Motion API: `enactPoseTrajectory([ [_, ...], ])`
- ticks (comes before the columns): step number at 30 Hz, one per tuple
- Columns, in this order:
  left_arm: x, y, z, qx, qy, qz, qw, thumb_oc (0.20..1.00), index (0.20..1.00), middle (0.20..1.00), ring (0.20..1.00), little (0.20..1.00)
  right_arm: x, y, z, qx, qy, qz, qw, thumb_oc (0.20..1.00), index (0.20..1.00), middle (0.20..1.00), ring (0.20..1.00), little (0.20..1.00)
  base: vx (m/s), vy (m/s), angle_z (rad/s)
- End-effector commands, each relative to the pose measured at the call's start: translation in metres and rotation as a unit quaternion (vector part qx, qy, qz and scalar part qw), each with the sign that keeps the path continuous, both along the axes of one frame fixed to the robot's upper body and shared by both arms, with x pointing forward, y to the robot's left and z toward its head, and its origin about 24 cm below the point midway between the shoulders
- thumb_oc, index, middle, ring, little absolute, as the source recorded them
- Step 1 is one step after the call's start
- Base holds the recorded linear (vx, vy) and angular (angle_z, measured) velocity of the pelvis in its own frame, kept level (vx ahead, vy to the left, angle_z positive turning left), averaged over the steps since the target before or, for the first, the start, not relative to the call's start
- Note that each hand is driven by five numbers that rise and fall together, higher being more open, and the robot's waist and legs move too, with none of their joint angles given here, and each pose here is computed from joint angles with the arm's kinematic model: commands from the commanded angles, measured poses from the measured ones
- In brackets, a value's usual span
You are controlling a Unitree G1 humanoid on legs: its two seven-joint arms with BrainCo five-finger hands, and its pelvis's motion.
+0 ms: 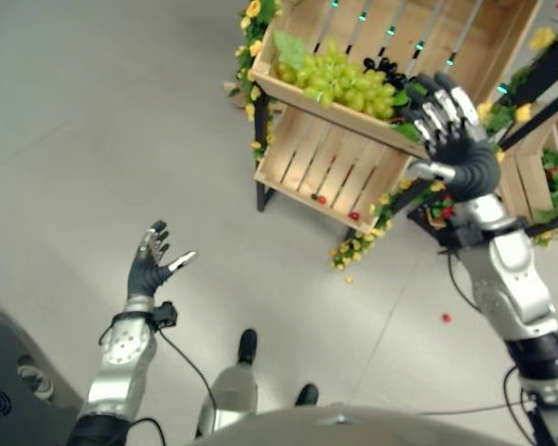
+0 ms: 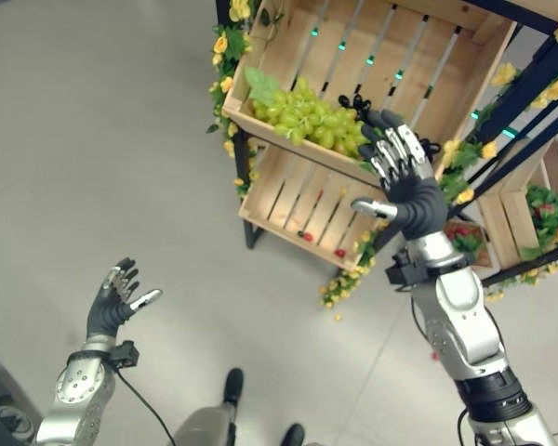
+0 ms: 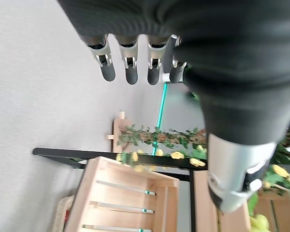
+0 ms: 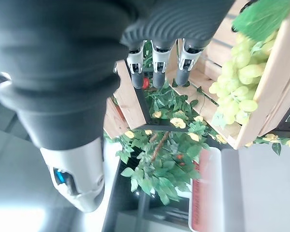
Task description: Pick up the fruits from the basket on one side to the basket on the other side
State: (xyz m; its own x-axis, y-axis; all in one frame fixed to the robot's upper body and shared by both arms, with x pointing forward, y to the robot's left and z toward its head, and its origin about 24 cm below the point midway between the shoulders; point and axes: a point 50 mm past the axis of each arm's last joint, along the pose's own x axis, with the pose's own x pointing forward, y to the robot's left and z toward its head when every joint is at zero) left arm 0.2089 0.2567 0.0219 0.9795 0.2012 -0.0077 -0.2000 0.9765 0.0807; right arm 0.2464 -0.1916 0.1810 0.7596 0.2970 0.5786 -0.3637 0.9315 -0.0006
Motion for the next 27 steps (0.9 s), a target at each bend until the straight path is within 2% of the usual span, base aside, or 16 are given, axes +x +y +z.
enactPoseTrajectory([
  [1, -0.002, 0.008, 0.011, 0.025, -0.043, 0.009, 0.999, 1.000, 1.000, 1.000, 1.000, 1.000, -0.013, -0.001, 0.007, 0.008, -0.036, 0.018, 0.999, 1.000, 1.000, 1.000, 1.000, 1.000, 0.00, 0.000, 0.00],
  [7, -0.002, 0.007, 0.011, 0.019, -0.052, 0.015, 0.998, 1.000, 1.000, 1.000, 1.000, 1.000, -0.025, -0.013, -0.017, 0.034, 0.005, -0.013, 0.999, 1.000, 1.000, 1.000, 1.000, 1.000, -0.04, -0.013, -0.02],
  [14, -0.003, 0.008, 0.012, 0.014, -0.062, 0.021, 0.998, 1.000, 1.000, 1.000, 1.000, 1.000, -0.042, -0.035, -0.028, 0.012, 0.020, -0.083, 0.996, 1.000, 1.000, 1.000, 1.000, 1.000, -0.02, -0.013, -0.05],
  [19, -0.004, 0.009, 0.015, 0.008, -0.072, 0.021, 0.997, 1.000, 1.000, 1.000, 1.000, 1.000, -0.051, -0.054, -0.048, -0.007, 0.065, -0.148, 0.987, 1.000, 1.000, 1.000, 1.000, 1.000, -0.01, -0.008, -0.02],
  [25, -0.006, 0.009, 0.020, 0.001, -0.090, 0.027, 0.996, 1.000, 1.000, 1.000, 1.000, 1.000, -0.052, -0.057, -0.058, -0.005, 0.082, -0.162, 0.983, 1.000, 1.000, 1.000, 1.000, 1.000, -0.01, 0.006, -0.03],
  [27, -0.005, 0.010, 0.026, -0.003, -0.107, 0.031, 0.994, 1.000, 1.000, 1.000, 1.000, 1.000, -0.047, -0.053, -0.059, -0.030, 0.084, -0.153, 0.984, 1.000, 1.000, 1.000, 1.000, 1.000, -0.09, 0.043, -0.12],
])
